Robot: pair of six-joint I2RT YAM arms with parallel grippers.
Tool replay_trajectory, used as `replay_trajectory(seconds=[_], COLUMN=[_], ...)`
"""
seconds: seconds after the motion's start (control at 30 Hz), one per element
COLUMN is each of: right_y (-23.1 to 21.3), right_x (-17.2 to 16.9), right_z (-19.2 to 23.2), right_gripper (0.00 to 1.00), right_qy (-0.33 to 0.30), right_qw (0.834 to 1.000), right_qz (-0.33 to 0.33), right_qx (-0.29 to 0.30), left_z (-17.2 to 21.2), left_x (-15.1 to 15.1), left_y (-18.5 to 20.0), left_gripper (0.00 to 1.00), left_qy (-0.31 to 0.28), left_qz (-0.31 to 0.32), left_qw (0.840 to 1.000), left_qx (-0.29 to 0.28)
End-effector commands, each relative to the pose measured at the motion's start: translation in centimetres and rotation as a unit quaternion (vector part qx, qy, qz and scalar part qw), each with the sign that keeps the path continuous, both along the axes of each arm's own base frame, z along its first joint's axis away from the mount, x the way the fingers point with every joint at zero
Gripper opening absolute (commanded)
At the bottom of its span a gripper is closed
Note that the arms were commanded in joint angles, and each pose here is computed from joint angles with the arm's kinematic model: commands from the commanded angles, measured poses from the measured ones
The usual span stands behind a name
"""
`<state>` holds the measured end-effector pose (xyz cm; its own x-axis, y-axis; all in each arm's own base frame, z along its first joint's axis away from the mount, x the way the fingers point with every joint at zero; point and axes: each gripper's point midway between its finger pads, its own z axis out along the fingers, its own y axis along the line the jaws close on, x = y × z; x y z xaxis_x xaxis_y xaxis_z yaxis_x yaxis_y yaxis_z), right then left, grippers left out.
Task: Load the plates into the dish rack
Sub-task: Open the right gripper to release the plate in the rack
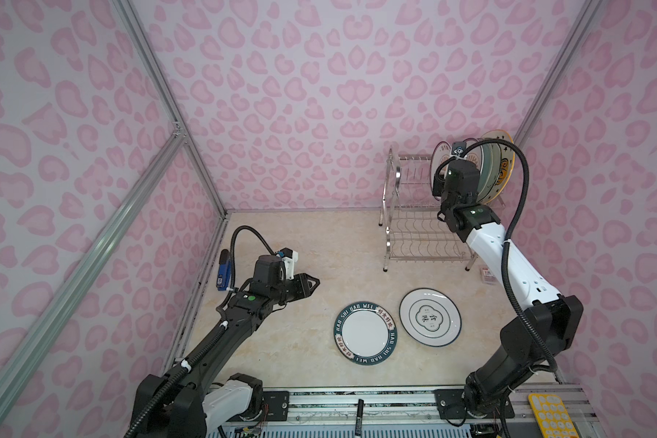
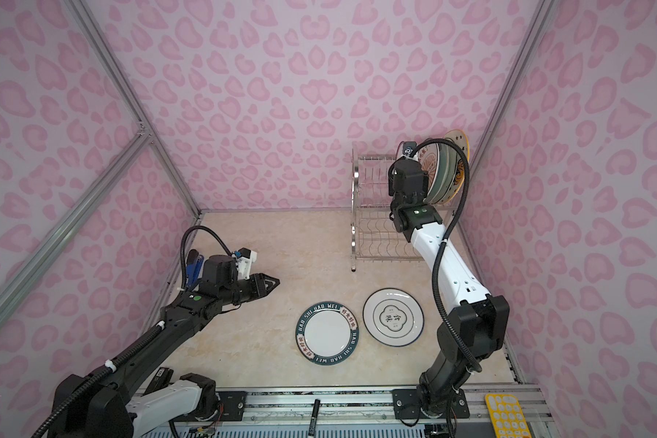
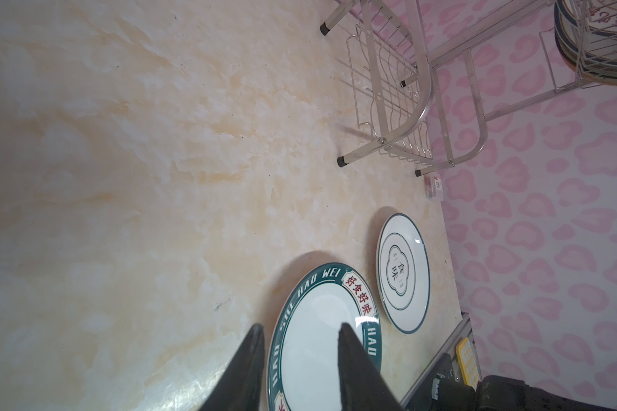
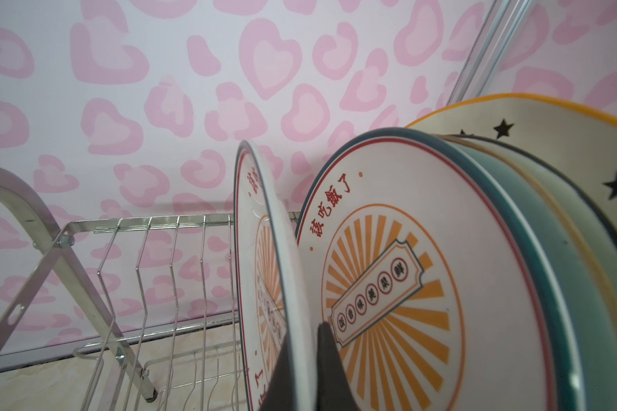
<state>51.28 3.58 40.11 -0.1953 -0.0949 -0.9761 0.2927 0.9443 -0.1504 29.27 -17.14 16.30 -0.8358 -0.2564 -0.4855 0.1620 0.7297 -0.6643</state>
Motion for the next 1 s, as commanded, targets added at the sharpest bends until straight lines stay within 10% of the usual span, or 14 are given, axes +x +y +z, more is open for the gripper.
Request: replay_trajectory(seconds=[0.0,0.97], right_y=[-0.1,-0.2], right_x=[-0.3,-1.3], right_z=[-2.0,-0.5], right_gripper=[0.05,0.29], right_qy=[0.037,0.027], right_qw=[0.999,0.999], right_qz=[0.001,0.007], right_qx=[-0.011,-0.016], left_z=[0.3,0.9], left_x=[0.2,0.4], left_y=[0.0,-0.1], left_gripper=[0.37,0.40], left_qy=[-0.007,-0.009], left_qz=[-0.003,0.004], left_qw=[1.000,1.000], left_qx=[0.003,-0.006])
